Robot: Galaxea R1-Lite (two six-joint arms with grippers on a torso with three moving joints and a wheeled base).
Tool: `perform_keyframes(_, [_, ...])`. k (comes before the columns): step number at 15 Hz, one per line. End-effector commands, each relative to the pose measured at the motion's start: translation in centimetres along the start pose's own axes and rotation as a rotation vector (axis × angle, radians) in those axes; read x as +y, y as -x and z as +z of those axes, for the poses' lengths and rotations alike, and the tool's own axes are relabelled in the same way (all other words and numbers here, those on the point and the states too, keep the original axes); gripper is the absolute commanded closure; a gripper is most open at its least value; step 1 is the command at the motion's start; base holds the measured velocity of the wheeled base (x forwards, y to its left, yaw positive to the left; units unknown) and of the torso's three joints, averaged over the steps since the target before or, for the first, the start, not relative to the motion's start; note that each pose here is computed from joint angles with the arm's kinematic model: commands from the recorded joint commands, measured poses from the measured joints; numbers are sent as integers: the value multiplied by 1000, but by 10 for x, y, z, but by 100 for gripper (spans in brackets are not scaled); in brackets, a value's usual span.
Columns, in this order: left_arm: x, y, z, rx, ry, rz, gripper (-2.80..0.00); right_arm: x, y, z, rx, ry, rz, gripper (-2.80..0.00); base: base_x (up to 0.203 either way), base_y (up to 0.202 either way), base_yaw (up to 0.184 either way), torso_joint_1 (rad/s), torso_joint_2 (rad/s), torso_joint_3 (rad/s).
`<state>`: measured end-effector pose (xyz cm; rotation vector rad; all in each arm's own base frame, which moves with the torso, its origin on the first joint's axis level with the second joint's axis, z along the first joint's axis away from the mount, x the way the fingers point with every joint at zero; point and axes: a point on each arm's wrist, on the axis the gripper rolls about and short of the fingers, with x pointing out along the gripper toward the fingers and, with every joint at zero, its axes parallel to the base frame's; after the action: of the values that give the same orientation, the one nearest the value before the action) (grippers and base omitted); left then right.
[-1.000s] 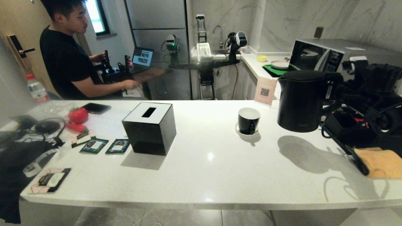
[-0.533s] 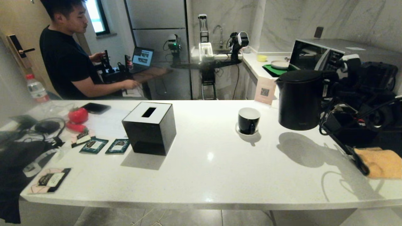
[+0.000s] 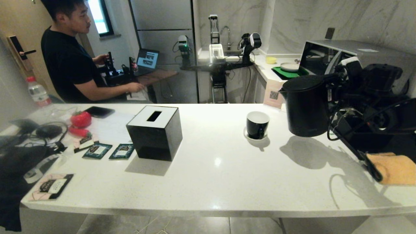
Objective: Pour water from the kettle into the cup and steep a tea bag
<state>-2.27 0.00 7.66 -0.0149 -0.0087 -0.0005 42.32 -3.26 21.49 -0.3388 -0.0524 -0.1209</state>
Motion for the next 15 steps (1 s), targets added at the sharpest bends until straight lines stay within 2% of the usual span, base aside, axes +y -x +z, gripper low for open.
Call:
perform_keyframes(1, [0, 0, 0, 0, 0, 0, 0, 5, 0, 2, -10, 29, 9, 0, 0, 0, 0, 0, 0, 0])
perform_keyframes(15, [0, 0, 0, 0, 0, 0, 0, 35, -13, 21, -85, 221, 55, 0, 0, 0, 0, 0, 0, 0])
